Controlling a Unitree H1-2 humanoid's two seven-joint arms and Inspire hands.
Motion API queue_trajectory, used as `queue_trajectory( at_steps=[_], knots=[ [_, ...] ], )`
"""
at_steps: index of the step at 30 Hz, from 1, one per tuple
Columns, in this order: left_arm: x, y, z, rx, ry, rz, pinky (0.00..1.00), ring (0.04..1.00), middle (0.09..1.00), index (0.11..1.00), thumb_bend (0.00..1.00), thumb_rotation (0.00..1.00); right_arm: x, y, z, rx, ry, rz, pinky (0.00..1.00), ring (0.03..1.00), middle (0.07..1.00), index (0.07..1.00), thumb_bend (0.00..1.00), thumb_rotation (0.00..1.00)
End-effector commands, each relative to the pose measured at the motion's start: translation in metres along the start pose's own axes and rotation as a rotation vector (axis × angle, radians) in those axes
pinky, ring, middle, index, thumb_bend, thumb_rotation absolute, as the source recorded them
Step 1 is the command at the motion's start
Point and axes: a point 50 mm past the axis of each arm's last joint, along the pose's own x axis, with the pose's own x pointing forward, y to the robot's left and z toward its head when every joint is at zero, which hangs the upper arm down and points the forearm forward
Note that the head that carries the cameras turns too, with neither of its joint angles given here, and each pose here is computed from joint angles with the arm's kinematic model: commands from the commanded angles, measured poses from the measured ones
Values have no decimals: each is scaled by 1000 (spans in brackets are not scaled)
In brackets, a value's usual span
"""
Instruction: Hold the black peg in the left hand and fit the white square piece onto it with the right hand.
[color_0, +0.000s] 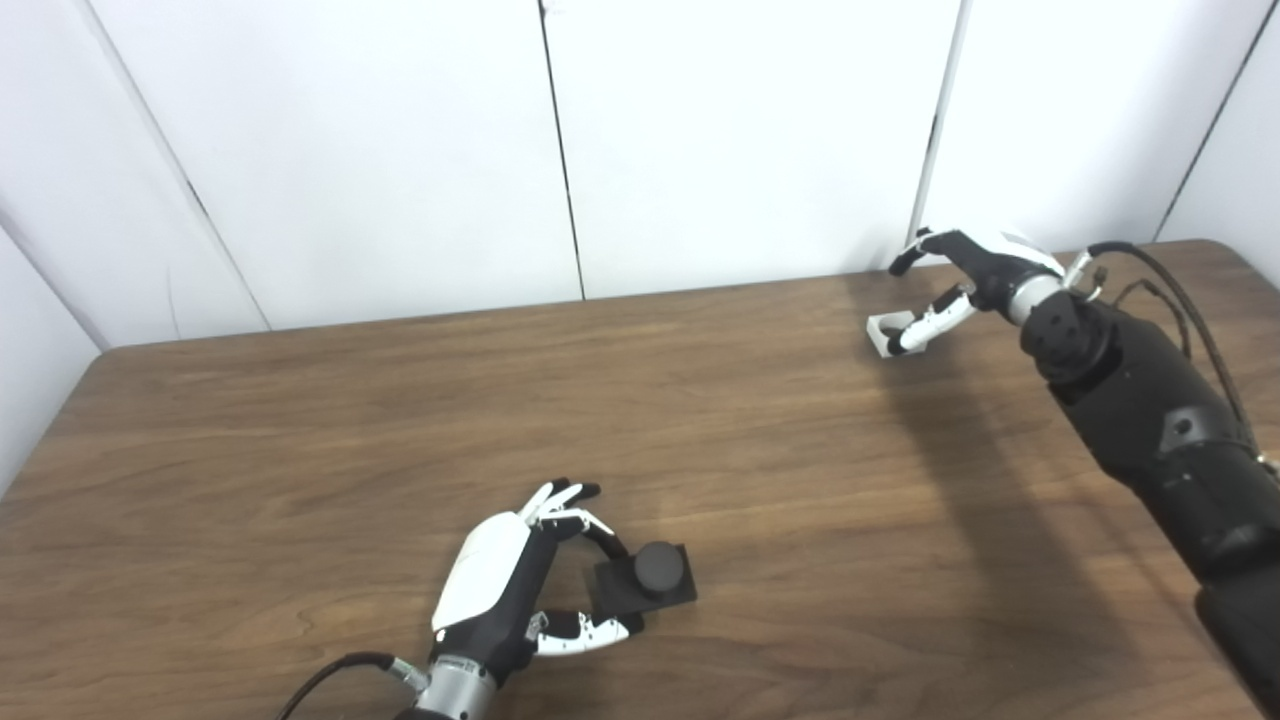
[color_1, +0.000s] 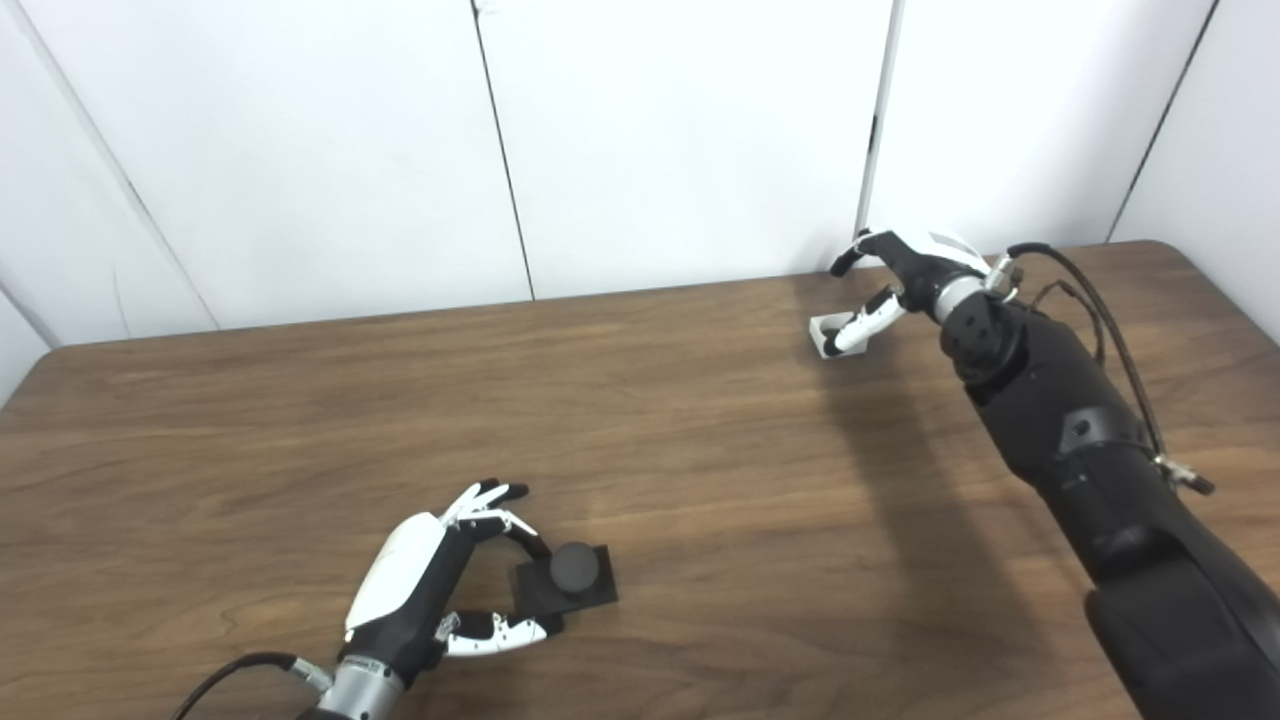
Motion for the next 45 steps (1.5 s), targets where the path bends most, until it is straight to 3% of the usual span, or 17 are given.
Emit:
queue_trajectory(
  at_steps=[1, 12, 23, 45],
  knots=[
    [1, 5, 8, 16, -35, 10, 934, 969, 898, 494, 501, 86, 8, -38, 22, -17, -40, -89, 891, 987, 954, 742, 848, 187],
    [0, 3, 11, 2, -35, 15, 936, 969, 900, 494, 501, 86, 18, -37, 24, -63, -18, -41, 907, 987, 952, 726, 843, 163],
    [-2, 4, 11, 8, -34, 11, 927, 959, 900, 494, 501, 85, 20, -44, 28, -211, 12, 35, 953, 1000, 951, 720, 847, 162],
    [-1, 3, 11, 3, -37, 7, 912, 960, 896, 494, 501, 85, 24, -34, 18, -225, 45, 53, 949, 1000, 950, 710, 819, 140]
  ],
)
